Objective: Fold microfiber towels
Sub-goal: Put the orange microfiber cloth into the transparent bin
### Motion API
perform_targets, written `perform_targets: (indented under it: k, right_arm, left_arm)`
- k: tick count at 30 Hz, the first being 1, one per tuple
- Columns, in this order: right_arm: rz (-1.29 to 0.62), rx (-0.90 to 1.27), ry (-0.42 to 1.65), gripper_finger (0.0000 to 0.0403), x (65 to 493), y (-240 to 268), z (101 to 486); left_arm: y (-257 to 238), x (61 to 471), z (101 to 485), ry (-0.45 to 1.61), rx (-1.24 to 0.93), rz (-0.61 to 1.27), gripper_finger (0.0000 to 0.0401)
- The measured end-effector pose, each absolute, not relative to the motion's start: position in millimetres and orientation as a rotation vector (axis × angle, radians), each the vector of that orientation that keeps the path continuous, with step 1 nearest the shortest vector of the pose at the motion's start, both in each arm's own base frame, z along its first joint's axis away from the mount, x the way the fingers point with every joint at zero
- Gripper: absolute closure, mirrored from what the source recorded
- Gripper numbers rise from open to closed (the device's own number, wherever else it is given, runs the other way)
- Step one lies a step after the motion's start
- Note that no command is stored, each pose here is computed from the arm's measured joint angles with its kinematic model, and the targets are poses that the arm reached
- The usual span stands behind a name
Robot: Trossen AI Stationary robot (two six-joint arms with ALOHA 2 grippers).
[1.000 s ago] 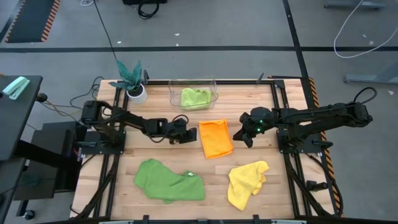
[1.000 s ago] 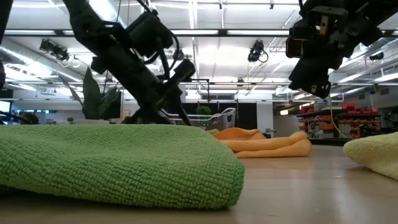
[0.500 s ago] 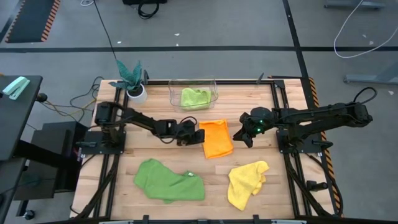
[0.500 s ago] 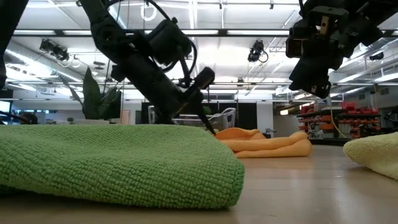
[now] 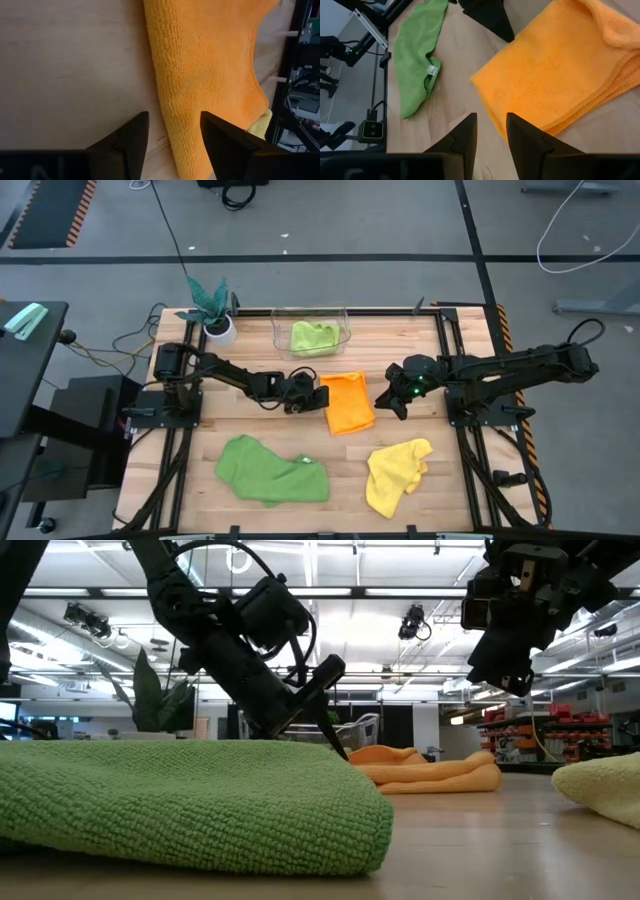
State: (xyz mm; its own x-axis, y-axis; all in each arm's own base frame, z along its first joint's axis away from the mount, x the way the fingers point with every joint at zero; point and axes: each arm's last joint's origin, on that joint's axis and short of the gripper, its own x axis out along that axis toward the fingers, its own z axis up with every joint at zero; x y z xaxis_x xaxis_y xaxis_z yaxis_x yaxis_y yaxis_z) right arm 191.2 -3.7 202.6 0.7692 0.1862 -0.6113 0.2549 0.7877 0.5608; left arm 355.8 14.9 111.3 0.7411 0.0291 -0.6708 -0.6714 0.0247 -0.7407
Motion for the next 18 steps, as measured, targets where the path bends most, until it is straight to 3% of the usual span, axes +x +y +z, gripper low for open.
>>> perform_targets:
  k: [18]
  right_arm:
    - [-0.056, 0.67, 0.681, 0.0291, 192, -4, 204]
  left_arm:
    - [17, 366, 112, 0.511, -1.469, 0.606, 0.0209]
